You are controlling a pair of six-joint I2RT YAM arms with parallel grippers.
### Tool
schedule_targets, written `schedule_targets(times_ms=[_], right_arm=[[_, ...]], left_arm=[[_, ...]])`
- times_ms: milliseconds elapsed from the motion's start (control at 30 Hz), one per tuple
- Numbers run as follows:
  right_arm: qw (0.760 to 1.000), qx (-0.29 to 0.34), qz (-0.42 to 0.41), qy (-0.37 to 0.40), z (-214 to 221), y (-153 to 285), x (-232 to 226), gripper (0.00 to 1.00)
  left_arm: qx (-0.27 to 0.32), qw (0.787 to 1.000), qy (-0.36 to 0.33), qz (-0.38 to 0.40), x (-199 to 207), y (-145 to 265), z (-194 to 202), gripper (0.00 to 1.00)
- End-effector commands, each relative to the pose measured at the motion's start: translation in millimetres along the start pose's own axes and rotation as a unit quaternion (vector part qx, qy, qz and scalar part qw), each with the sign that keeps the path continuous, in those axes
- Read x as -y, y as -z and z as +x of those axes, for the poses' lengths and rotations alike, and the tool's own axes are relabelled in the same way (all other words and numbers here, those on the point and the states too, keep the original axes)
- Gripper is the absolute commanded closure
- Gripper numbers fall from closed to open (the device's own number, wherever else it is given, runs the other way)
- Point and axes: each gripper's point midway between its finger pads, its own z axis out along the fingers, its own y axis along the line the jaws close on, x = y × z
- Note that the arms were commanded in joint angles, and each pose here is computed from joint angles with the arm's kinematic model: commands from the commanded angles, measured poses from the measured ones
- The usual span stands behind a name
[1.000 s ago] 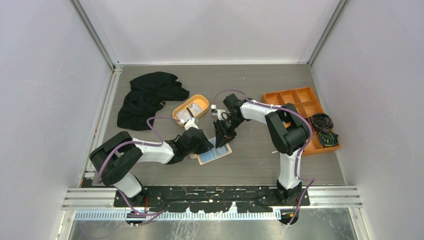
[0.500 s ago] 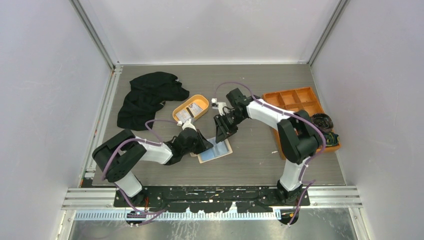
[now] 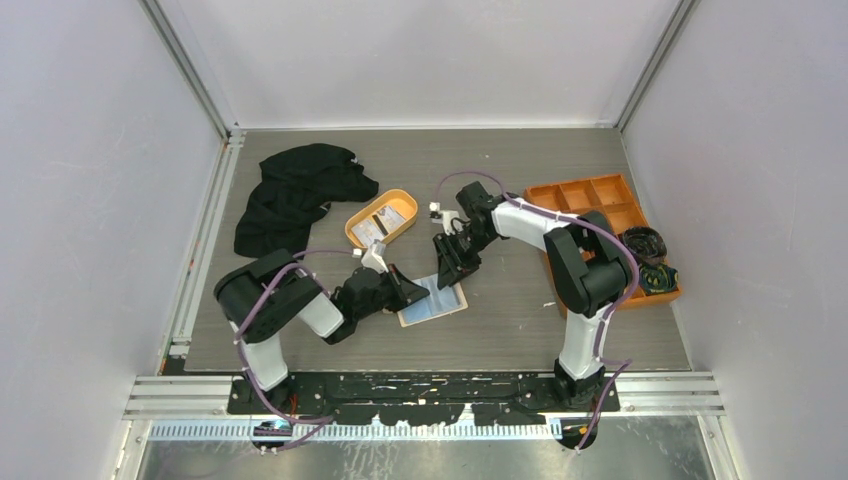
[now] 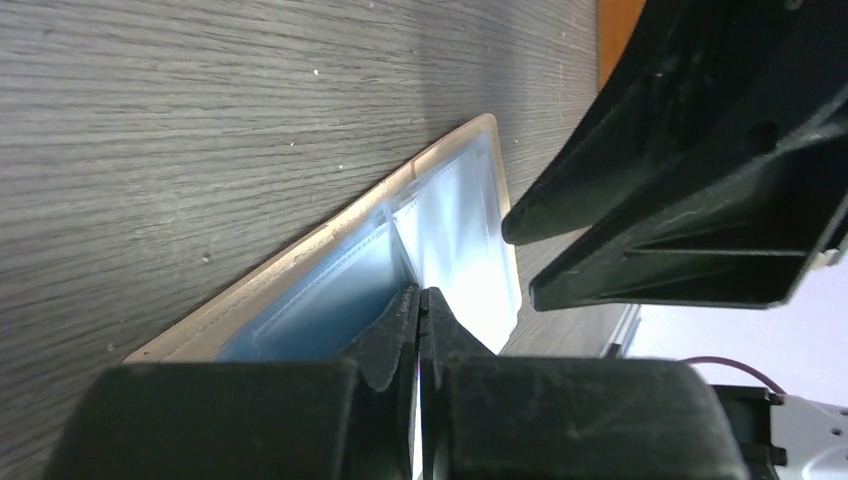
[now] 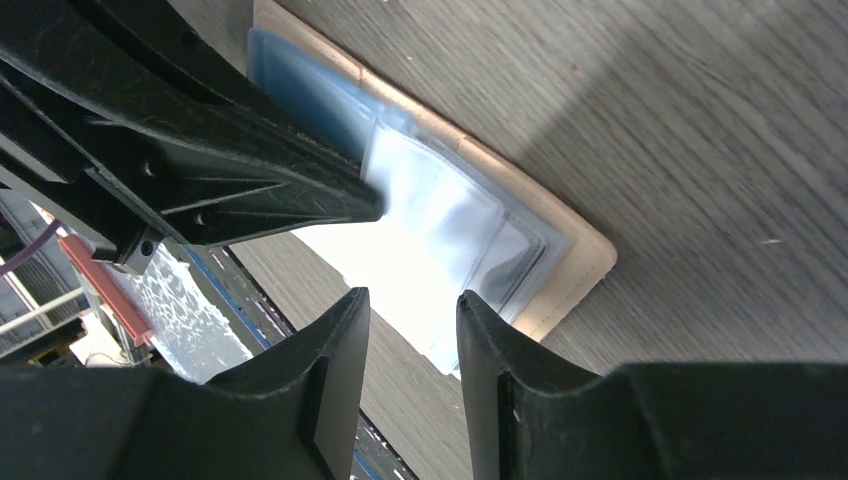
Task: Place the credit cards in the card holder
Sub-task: Turn over the card slot in the card holder.
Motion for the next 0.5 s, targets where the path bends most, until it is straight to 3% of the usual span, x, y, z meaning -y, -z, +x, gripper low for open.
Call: schedule_targets(times_ms=[0,467], right_arm=[[1.0,0.017,0.001,-0.003,-14,3,0,0.56],[0.999,0.015,0.041,-0.012,-18,-5,20,0.54]], left_arm=[[-0.004,0.998,0.007,0.058,12,0,2,1.0],[-0.013,0.998,0.016,0.057,9,-4,6,1.0]])
